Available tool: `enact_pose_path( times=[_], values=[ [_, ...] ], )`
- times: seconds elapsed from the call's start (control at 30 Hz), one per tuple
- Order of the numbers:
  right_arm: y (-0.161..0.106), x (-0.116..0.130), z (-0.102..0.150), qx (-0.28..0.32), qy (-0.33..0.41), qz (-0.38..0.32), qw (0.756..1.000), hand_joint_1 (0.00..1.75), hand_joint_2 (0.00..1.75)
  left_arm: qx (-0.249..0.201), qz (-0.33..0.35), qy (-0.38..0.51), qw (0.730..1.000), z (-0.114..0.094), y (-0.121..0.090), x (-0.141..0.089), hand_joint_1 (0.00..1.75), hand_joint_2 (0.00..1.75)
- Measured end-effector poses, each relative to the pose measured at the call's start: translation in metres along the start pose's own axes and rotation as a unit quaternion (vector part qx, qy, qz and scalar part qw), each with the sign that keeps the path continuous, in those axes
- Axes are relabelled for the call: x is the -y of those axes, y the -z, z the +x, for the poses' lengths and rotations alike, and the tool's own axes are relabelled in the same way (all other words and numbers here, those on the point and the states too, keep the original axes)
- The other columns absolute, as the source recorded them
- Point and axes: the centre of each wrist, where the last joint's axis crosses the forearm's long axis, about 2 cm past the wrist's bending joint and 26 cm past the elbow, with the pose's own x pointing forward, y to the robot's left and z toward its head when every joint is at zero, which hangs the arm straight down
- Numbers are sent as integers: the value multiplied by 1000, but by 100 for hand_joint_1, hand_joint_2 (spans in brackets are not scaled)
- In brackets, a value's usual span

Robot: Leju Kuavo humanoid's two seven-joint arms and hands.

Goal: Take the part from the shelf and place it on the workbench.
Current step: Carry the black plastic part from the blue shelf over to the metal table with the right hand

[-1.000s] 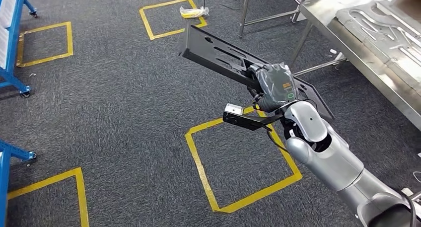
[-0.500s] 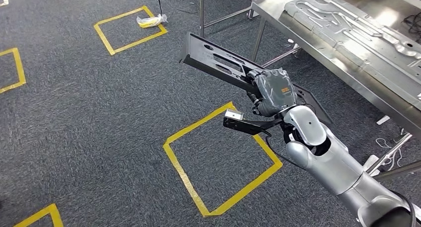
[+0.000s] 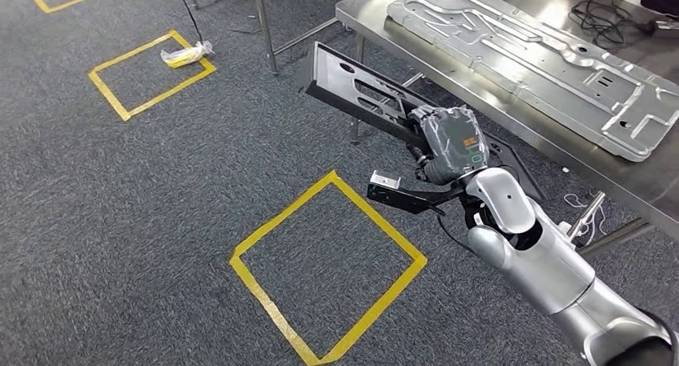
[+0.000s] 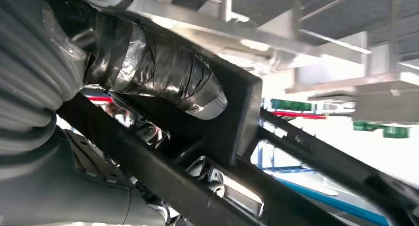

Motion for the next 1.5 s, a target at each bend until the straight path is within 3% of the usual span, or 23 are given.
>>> enact_pose_path(
  times=[0.8, 1.07, 1.37, 1.5],
  values=[
    [1, 0, -1, -1, -18, 13, 1000, 175, 175, -4, 0, 3, 1000, -9, -2, -1, 0, 175],
    [33, 21, -2, -7, -84, -1, 996, 175, 175, 4, -1, 8, 1000, -3, -1, 0, 0, 175],
    [72, 28, 22, 26, -98, 0, 995, 175, 175, -3, 1, 14, 1000, -12, -2, -3, 0, 175],
    [97, 49, 26, 34, -107, -20, 993, 175, 175, 2, -2, 20, 1000, -9, -2, 0, 0, 175]
  ],
)
